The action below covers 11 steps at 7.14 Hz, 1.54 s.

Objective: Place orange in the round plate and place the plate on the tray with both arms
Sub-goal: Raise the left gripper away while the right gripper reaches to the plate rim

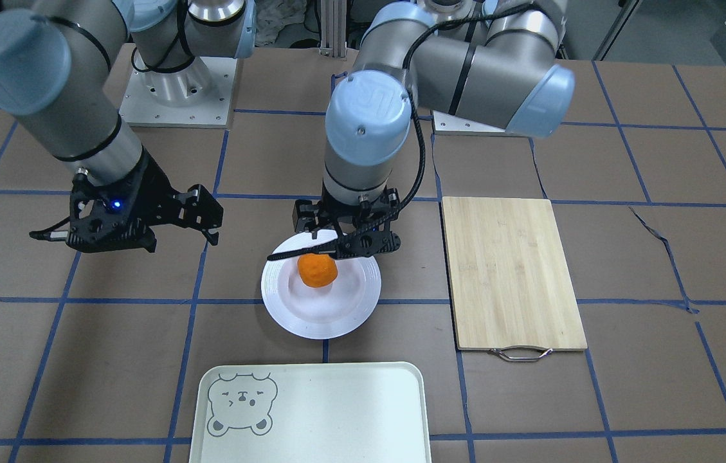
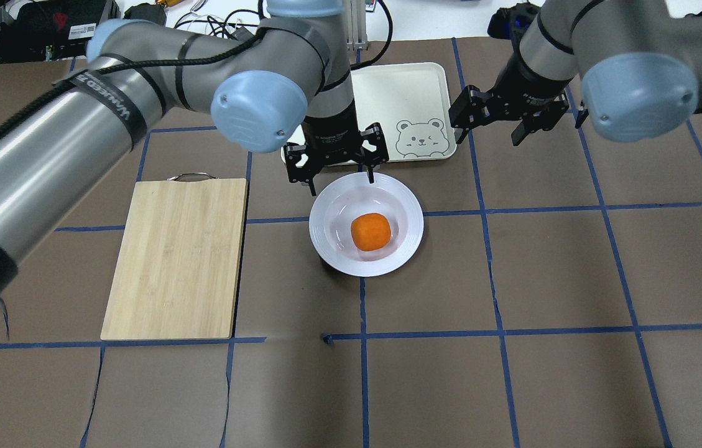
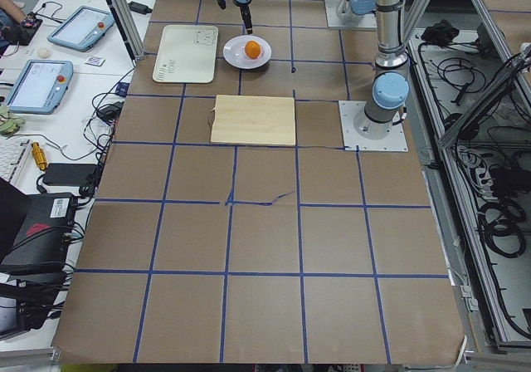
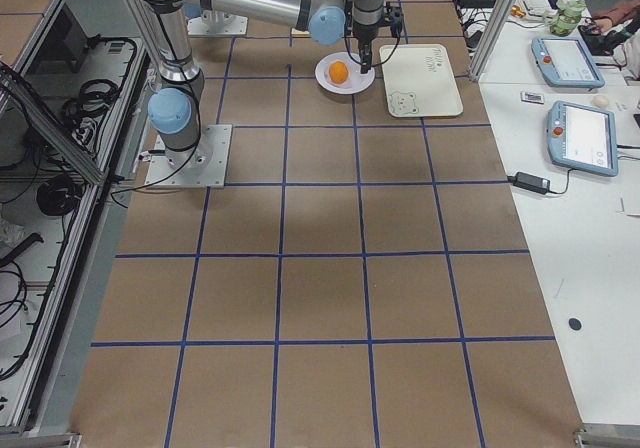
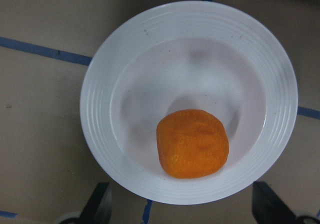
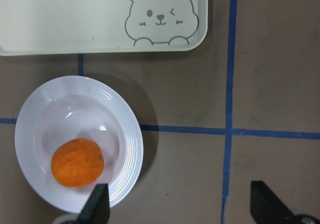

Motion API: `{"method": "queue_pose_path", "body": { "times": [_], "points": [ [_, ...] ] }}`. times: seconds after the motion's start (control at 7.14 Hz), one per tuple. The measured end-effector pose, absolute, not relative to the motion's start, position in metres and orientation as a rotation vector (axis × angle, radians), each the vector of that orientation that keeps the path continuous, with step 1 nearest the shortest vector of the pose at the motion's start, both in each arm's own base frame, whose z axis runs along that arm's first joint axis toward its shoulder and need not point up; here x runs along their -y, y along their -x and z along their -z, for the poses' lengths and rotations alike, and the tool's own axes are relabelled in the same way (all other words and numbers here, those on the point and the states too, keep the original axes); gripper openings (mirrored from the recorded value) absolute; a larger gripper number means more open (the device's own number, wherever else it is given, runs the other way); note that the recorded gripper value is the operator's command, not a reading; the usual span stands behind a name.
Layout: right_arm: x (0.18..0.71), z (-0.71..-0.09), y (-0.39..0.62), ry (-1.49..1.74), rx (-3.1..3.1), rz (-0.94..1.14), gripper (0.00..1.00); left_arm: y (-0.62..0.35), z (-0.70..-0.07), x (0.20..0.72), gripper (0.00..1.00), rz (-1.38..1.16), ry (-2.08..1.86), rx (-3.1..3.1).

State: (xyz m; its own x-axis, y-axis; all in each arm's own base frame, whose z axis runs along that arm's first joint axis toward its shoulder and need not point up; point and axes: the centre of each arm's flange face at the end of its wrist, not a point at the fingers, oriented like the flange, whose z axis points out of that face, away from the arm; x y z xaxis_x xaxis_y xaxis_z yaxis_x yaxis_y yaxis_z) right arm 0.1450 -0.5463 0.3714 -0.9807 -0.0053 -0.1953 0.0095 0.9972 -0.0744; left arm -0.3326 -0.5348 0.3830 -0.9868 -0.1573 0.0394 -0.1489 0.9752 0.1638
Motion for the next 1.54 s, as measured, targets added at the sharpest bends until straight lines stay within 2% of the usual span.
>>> {"method": "queue_pose_path", "body": {
  "times": [0.56,0.84,1.12,1.4,1.54],
  "points": [
    [0.508,-0.226,-0.177,-0.272,-2.729,0.137,1.0,0.302,-0.491,0.475,1.0,0.048,0.056,3.037],
    [0.498,-0.192,-0.198,-0.315,-2.716,0.077,1.0,0.292,-0.49,0.447,1.0,-0.019,0.058,3.023],
    [0.497,-0.176,-0.205,-0.336,-2.716,0.053,0.99,0.262,-0.489,0.44,1.0,-0.082,0.145,3.034],
    [0.497,-0.168,-0.207,-0.349,-2.717,0.039,0.71,0.203,-0.499,0.458,1.0,-0.14,0.15,3.058],
    [0.497,-0.165,-0.208,-0.357,-2.714,0.027,0.66,0.184,-0.502,0.464,1.0,-0.155,0.12,3.062]
  ]
}}
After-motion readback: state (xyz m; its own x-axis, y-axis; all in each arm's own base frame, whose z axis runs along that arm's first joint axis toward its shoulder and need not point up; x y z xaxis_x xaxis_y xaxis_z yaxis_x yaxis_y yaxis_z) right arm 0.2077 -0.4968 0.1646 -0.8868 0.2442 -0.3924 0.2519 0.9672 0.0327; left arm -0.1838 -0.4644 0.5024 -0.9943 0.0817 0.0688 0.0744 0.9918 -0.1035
